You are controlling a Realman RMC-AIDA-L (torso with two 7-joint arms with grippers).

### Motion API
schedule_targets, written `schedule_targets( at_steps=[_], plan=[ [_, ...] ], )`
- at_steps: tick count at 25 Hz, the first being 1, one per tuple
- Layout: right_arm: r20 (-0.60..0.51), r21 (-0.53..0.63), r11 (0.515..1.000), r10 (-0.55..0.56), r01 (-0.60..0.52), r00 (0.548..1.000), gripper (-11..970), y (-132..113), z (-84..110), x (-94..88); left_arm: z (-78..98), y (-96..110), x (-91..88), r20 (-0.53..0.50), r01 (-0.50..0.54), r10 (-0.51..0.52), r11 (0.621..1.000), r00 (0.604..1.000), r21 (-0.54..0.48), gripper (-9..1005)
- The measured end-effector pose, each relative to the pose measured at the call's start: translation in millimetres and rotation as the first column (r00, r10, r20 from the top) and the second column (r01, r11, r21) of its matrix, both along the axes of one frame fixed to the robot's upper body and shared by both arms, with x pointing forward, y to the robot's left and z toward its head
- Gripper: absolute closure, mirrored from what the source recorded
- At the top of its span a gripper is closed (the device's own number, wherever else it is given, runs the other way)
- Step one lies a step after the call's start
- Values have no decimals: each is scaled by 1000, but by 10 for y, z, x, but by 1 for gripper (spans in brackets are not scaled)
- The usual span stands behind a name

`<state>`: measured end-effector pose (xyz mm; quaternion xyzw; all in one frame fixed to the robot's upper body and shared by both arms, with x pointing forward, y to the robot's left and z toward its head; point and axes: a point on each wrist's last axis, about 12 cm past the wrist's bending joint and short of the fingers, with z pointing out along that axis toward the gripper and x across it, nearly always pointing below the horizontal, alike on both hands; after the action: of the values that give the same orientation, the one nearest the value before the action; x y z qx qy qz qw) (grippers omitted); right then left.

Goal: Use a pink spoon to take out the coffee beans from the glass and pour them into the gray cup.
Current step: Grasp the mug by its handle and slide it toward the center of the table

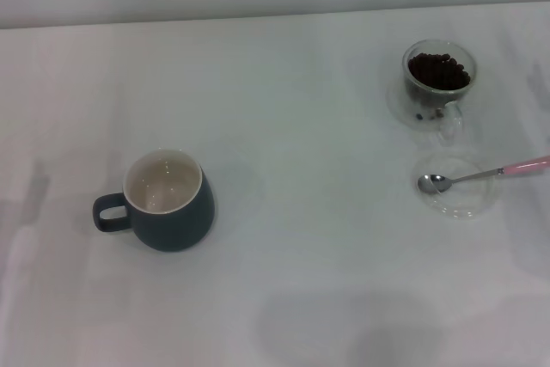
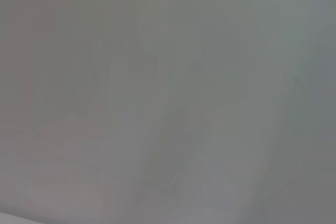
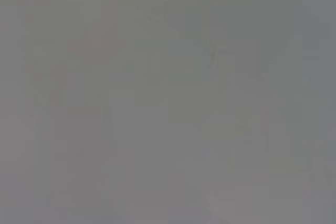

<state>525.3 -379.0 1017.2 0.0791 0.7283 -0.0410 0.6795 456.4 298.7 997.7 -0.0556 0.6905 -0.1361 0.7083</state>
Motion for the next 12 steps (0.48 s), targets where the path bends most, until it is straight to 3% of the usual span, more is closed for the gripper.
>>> schedule_targets(
  at_steps=[12],
  plan=[
    [21, 5, 1000, -7, 7, 1000, 89, -33, -8, -90, 52, 42, 112, 19, -25, 25, 1000, 1000, -2, 165]
  ],
)
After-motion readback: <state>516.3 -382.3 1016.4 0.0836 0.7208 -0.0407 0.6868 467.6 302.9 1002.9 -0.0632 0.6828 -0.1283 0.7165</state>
